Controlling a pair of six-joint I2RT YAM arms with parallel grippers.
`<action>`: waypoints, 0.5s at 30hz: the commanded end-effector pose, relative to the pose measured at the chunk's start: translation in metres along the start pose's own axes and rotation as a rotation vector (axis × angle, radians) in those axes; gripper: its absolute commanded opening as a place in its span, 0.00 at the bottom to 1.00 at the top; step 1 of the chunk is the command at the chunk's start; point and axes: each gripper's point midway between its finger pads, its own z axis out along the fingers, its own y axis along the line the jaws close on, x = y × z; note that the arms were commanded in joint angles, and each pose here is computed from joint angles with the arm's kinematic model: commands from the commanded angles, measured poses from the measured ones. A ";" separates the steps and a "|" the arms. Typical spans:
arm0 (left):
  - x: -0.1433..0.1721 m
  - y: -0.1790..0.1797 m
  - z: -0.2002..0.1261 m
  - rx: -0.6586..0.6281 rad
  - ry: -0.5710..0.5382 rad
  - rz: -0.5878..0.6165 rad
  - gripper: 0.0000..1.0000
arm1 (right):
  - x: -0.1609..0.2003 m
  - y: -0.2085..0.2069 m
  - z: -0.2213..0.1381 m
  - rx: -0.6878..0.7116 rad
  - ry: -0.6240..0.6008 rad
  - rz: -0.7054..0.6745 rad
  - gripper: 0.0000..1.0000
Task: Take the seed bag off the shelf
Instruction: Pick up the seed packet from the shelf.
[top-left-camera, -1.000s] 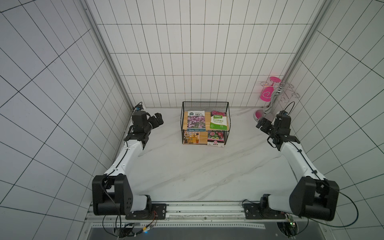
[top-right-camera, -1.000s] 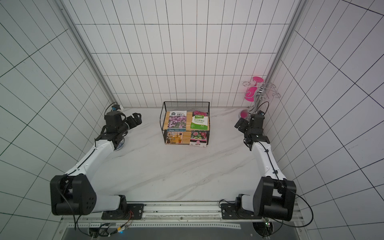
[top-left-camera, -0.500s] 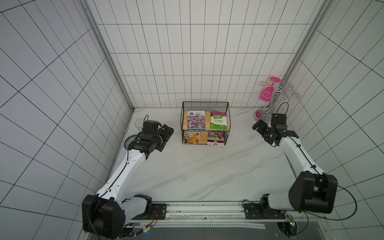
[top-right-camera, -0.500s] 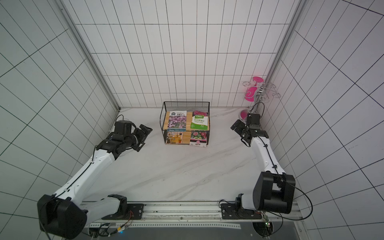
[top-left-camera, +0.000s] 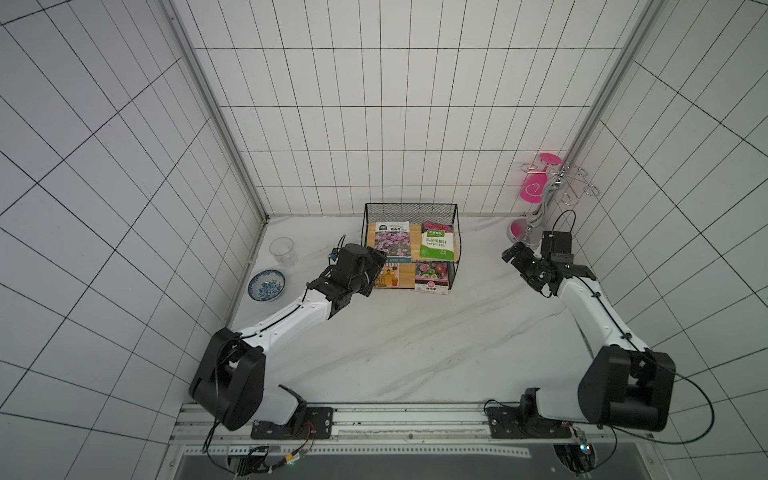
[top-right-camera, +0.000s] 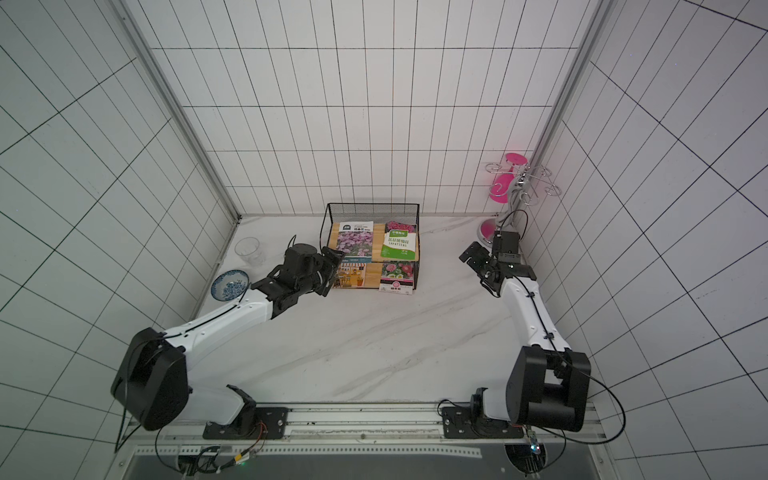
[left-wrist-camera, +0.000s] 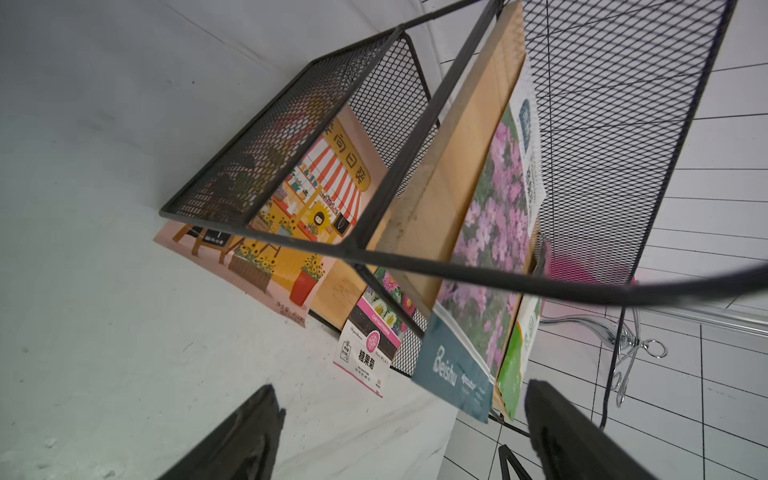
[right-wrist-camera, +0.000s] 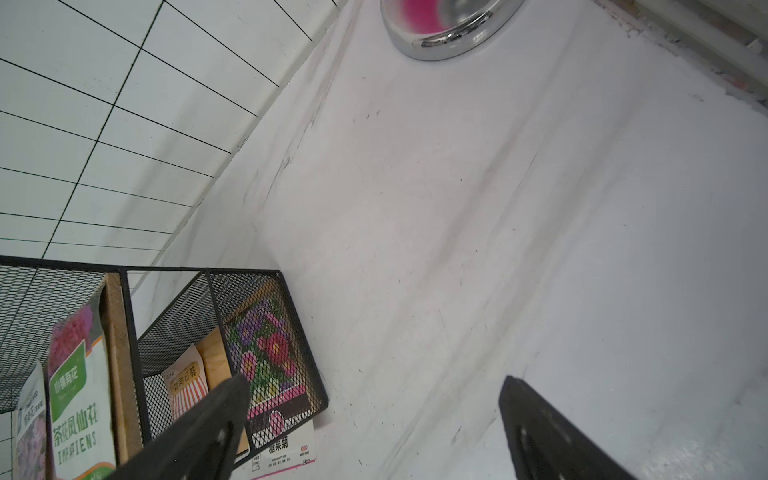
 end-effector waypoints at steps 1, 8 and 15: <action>-0.005 -0.037 0.006 0.120 -0.038 0.028 0.88 | 0.007 0.004 -0.005 -0.032 -0.002 -0.002 0.99; -0.004 -0.043 0.027 0.133 -0.053 0.089 0.68 | 0.014 0.001 -0.007 -0.036 0.005 -0.016 0.99; 0.009 -0.050 0.037 0.147 -0.030 0.136 0.39 | 0.015 0.002 -0.008 -0.039 0.007 -0.026 0.98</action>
